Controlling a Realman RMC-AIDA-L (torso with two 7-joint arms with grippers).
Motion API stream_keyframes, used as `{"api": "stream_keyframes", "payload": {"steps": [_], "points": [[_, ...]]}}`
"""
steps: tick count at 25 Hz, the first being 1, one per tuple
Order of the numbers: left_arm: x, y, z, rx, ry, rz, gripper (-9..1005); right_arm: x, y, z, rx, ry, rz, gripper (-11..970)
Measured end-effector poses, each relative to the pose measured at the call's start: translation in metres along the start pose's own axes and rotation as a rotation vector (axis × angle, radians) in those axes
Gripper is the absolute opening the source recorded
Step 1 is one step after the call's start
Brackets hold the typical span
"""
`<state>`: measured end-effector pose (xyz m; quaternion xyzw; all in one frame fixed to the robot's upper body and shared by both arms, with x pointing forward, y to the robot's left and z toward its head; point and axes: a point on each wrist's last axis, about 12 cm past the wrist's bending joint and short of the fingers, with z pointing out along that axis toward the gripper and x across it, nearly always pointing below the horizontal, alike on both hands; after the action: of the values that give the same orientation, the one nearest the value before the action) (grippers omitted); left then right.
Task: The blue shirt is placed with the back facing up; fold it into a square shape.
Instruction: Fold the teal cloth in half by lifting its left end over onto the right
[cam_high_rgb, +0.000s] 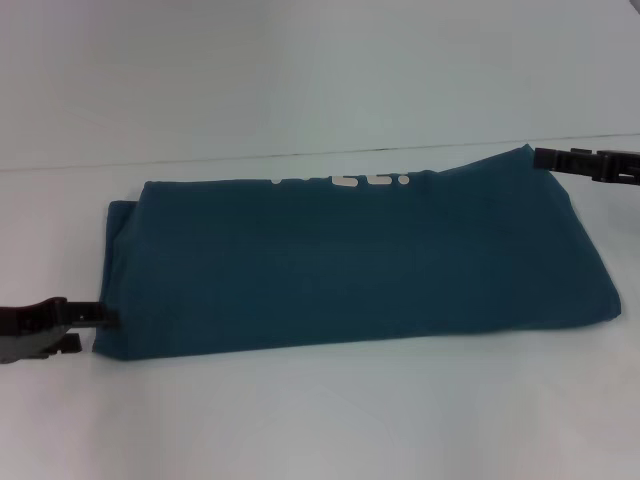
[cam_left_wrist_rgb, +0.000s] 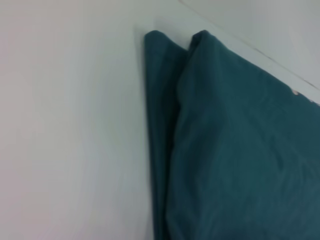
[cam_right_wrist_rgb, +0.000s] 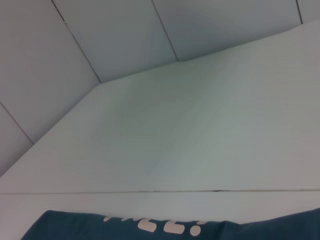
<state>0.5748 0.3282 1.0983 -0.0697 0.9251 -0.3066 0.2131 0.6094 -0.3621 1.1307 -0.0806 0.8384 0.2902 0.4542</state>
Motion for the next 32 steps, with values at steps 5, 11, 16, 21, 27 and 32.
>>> {"api": "stream_keyframes", "payload": {"steps": [5,11,16,21,27,32], "points": [[0.003,0.004,-0.002,-0.014,0.006,-0.022,727,0.000,-0.001,-0.001,0.003,-0.001,-0.001,815],[0.004,0.003,0.005,-0.022,0.016,-0.043,724,-0.001,0.000,0.000,0.003,-0.002,-0.006,816],[0.004,0.002,0.014,-0.026,0.010,-0.067,724,-0.002,0.000,0.000,0.003,-0.003,-0.010,816],[0.003,0.002,0.016,-0.032,0.002,-0.072,724,-0.003,-0.001,-0.001,0.007,-0.006,-0.015,816],[0.001,0.003,0.016,-0.040,-0.007,-0.077,724,-0.003,-0.001,-0.002,0.009,-0.006,-0.012,815],[0.001,0.001,0.019,-0.035,-0.001,-0.076,724,-0.003,-0.001,-0.002,0.007,-0.005,-0.009,815]]}}
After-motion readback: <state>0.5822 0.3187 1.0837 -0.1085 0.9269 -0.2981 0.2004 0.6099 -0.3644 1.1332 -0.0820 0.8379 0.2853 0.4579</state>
